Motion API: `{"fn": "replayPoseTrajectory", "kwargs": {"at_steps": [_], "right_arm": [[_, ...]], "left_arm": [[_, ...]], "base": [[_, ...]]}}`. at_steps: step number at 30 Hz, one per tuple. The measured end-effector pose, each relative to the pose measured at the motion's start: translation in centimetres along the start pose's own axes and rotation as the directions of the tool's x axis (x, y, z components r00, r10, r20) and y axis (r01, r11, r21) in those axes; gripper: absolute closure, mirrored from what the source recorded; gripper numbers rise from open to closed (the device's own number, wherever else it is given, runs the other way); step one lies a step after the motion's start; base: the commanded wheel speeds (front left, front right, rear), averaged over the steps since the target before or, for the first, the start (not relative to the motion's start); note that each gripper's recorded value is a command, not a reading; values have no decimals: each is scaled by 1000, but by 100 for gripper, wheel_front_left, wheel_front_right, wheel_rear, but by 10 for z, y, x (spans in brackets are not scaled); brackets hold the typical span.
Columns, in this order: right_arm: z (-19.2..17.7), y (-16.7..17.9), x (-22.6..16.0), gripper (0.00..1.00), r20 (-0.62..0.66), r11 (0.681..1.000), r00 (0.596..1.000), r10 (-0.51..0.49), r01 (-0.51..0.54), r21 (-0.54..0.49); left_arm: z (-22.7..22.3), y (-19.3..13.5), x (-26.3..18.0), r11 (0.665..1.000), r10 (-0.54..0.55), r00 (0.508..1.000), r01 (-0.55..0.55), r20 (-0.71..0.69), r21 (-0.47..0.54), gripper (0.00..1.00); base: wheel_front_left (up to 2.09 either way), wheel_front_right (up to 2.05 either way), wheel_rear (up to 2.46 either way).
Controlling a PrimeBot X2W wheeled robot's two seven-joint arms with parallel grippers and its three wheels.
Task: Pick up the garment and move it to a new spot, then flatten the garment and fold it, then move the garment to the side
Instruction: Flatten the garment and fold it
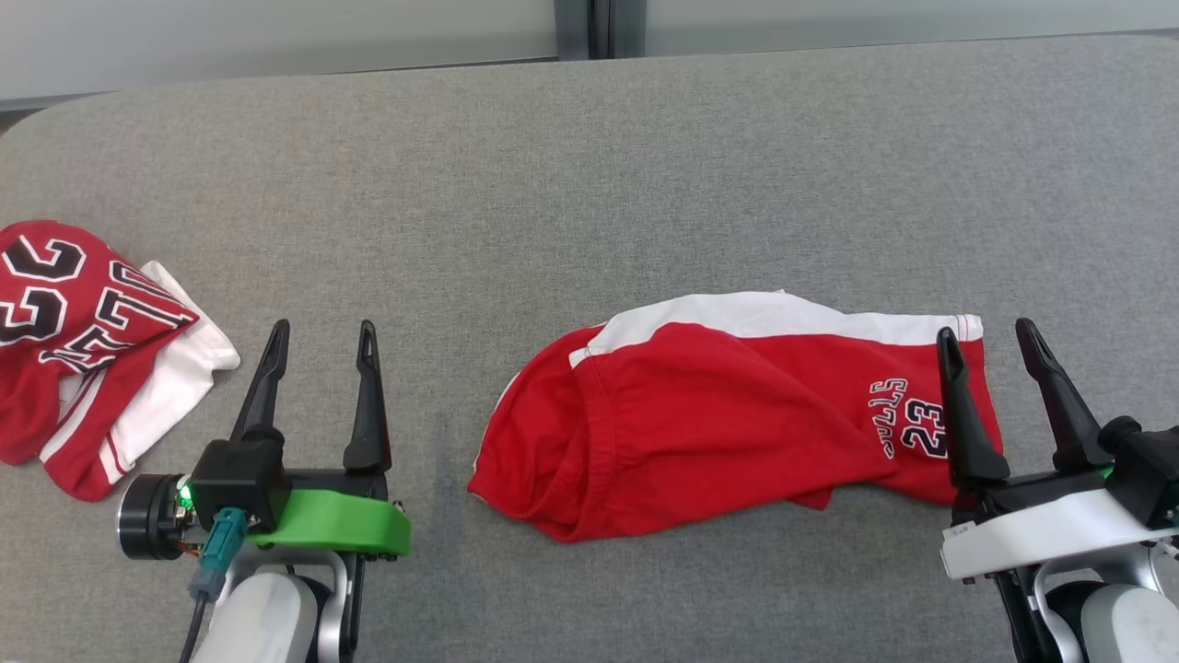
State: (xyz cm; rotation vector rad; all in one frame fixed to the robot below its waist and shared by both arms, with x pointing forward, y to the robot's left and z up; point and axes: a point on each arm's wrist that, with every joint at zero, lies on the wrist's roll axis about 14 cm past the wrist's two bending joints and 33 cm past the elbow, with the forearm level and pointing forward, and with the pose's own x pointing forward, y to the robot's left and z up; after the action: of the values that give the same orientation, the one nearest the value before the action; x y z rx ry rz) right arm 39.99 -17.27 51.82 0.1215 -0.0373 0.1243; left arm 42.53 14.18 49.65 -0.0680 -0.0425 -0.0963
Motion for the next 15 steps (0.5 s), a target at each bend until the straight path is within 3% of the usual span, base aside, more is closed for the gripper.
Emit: {"fn": "replayPoseTrajectory", "kwargs": {"at_steps": [10, 15], "right_arm": [[0, 1, -4, 0, -10, 1000, 1000, -3, 3, 3], [-6, 0, 0, 0, -29, 1000, 1000, -2, 3, 7]], "left_arm": [[-3, -2, -2, 1000, -7, 1000, 8, -22, 6, 0], [1, -34, 16, 990, -139, 989, 139, -47, -3, 0]], "base": [[0, 0, 0], [0, 0, 0]]}}
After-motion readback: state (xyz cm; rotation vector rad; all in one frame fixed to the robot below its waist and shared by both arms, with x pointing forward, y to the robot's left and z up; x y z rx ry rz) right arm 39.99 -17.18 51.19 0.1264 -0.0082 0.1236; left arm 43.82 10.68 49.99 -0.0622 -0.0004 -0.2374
